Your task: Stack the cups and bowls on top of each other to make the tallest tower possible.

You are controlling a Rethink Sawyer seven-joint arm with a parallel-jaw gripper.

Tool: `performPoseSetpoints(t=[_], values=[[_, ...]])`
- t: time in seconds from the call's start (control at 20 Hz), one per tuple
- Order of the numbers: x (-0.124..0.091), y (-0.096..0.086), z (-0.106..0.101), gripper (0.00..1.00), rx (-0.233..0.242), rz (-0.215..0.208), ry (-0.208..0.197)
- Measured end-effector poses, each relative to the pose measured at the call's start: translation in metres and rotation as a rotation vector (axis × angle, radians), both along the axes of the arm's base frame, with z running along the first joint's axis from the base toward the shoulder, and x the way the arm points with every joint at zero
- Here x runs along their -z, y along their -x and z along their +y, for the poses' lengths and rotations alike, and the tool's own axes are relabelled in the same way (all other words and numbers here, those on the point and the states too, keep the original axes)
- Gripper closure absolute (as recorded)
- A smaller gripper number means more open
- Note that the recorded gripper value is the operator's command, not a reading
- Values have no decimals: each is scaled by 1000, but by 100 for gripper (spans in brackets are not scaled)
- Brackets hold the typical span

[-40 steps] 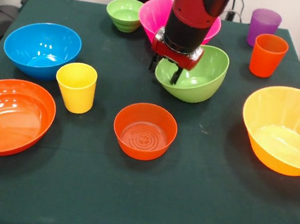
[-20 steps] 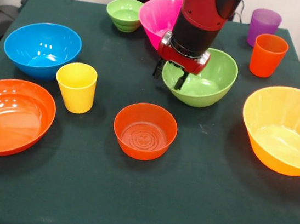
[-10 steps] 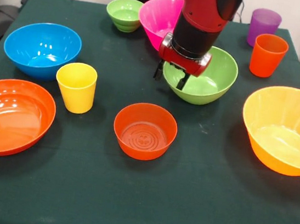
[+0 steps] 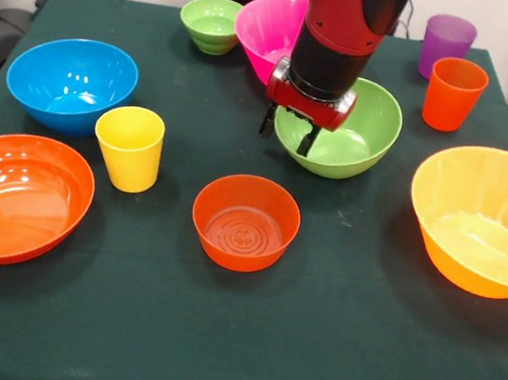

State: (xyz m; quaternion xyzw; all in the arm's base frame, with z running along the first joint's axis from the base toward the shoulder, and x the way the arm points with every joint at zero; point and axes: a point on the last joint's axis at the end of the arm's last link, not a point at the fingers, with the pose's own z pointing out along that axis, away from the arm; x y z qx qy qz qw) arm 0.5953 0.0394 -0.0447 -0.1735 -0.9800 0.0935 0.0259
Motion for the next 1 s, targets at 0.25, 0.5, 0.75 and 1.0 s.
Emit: performPoseSetpoints(t=[0.25,0.5,0.75,1.0], values=[[0,-1,-1,0,4,-2,-5],[0,-1,0,0,3,-2,-5],[-5,-4,2,100,0,-10,-7],[-15,-12,3,100,-1,-30,-6]])
